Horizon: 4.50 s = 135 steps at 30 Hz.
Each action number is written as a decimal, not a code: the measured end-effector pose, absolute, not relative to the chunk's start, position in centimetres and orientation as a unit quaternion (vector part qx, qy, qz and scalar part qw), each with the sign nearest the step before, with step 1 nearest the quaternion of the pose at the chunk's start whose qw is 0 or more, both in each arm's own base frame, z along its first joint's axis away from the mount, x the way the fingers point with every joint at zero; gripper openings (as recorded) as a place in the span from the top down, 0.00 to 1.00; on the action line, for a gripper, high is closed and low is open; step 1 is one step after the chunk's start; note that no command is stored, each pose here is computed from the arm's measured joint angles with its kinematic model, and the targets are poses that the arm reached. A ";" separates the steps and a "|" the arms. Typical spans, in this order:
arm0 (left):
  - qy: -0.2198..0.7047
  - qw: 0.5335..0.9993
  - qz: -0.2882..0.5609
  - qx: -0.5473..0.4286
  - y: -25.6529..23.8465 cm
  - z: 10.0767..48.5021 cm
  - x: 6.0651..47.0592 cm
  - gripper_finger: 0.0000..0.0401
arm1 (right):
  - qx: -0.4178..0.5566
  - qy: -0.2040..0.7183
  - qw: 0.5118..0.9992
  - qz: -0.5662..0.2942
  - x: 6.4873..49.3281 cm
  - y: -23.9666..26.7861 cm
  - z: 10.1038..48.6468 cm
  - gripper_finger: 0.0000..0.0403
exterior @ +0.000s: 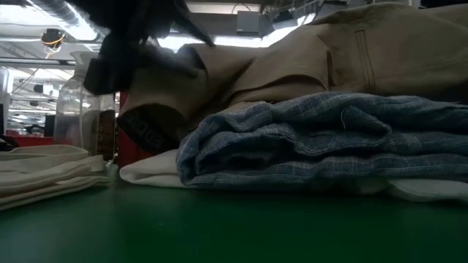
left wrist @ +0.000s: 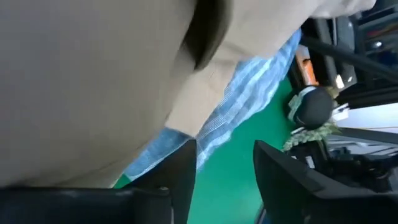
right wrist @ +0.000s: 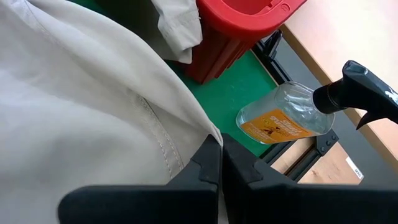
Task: Fold Laundry from Bin
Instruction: Fold the light brown shorts
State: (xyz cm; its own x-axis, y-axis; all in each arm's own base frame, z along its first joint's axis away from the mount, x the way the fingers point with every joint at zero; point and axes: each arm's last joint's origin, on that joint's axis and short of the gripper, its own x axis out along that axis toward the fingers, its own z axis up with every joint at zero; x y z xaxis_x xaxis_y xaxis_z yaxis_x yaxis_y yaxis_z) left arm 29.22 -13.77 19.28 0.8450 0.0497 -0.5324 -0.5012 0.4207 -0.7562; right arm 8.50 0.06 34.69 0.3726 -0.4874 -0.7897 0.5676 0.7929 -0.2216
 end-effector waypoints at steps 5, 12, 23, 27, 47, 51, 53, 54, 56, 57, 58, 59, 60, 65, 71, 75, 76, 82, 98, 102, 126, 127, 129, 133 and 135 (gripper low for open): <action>0.217 0.813 0.167 -0.513 -14.4 17.1 30.4 0.58 | 0.044 0.461 0.827 -0.319 8.5 0.1 34.7 1.00; 0.209 0.812 0.168 -0.519 -14.6 14.5 31.7 0.60 | 0.044 0.461 0.827 -0.319 8.5 0.1 34.7 1.00; 0.199 0.815 0.183 -0.512 -13.5 14.2 32.3 0.61 | 0.043 0.461 0.827 -0.319 8.5 0.1 34.7 1.00; 0.181 0.823 0.172 -0.511 -13.1 14.6 32.8 0.63 | 0.044 0.461 0.827 -0.319 8.5 0.1 34.7 1.00; 0.142 0.856 0.058 -0.493 -12.3 22.8 30.7 0.99 | 0.091 0.421 0.856 -0.287 7.6 0.0 37.9 1.00; 0.174 0.852 0.017 -0.494 -12.7 26.1 27.5 0.99 | 0.116 0.405 0.867 -0.266 7.1 0.0 39.3 1.00; 0.194 0.847 -0.014 -0.495 -12.9 27.6 25.7 1.00 | 0.128 0.402 0.871 -0.252 6.9 0.1 39.8 1.00; 0.207 0.841 -0.028 -0.500 -13.1 28.1 24.8 1.00 | 0.135 0.402 0.872 -0.243 6.8 0.1 40.0 1.00; 0.242 0.826 -0.050 -0.507 -13.6 28.7 23.1 1.00 | 0.148 0.408 0.873 -0.223 6.7 0.2 40.2 1.00; 0.258 0.818 -0.053 -0.511 -13.9 28.8 22.4 1.00 | 0.154 0.413 0.872 -0.212 6.6 0.3 40.2 1.00; 0.274 0.810 -0.052 -0.516 -14.1 28.9 21.7 1.00 | 0.161 0.419 0.871 -0.201 6.6 0.4 40.1 1.00; 0.291 0.802 -0.046 -0.519 -14.3 28.7 21.1 1.00 | 0.167 0.423 0.870 -0.191 6.6 0.4 40.1 1.00; 0.308 0.794 -0.036 -0.523 -14.5 28.5 20.6 1.00 | 0.173 0.426 0.869 -0.181 6.5 0.5 40.1 1.00; 0.377 0.772 0.016 -0.512 -15.3 26.9 19.2 1.00 | 0.188 0.439 0.865 -0.154 6.6 0.7 40.1 1.00; 0.377 0.790 0.033 -0.482 -15.2 26.3 19.6 1.00 | 0.180 0.441 0.863 -0.168 6.9 0.7 40.0 1.00; 0.375 0.801 0.032 -0.466 -14.9 26.2 19.9 1.00 | 0.175 0.449 0.859 -0.172 7.5 0.8 39.9 1.00; 0.374 0.804 0.031 -0.461 -14.8 26.2 19.9 1.00 | 0.174 0.451 0.858 -0.173 7.7 0.8 39.9 1.00; 0.373 0.811 0.028 -0.450 -14.7 26.2 20.0 1.00 | 0.153 0.469 0.853 -0.172 8.7 1.0 39.6 0.90; 0.371 0.812 0.030 -0.449 -14.7 26.2 20.1 1.00 | 0.077 0.470 0.862 -0.172 9.1 0.9 39.6 0.61; 0.370 0.813 0.030 -0.449 -14.7 26.2 20.1 1.00 | 0.068 0.441 0.875 -0.190 7.6 0.4 40.0 0.62; 0.359 0.818 0.041 -0.447 -14.6 26.2 20.1 1.00 | 0.359 0.598 0.714 0.056 10.1 3.3 25.6 0.62; 0.359 0.818 0.041 -0.447 -14.6 26.2 20.1 1.00 | 0.359 0.600 0.713 0.055 10.1 3.3 25.2 0.62; 0.359 0.818 0.041 -0.448 -14.6 26.2 20.1 1.00 | 0.357 0.602 0.712 0.053 10.2 3.3 24.5 0.62; 0.359 0.818 0.041 -0.447 -14.6 26.2 20.1 1.00 | 0.352 0.586 0.728 0.051 10.7 3.4 23.7 0.62; 0.359 0.818 0.041 -0.447 -14.6 26.2 20.1 1.00 | 0.352 0.585 0.729 0.052 10.8 3.4 23.3 0.62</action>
State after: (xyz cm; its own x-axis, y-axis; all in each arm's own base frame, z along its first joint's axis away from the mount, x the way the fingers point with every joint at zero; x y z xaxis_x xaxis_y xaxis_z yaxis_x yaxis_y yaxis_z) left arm 20.10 -14.58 26.22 0.7394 -0.2533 -0.6238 -0.3882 0.5966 -0.7024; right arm 10.78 3.38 23.30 0.3111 0.4875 -0.8158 0.3352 0.7470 0.5742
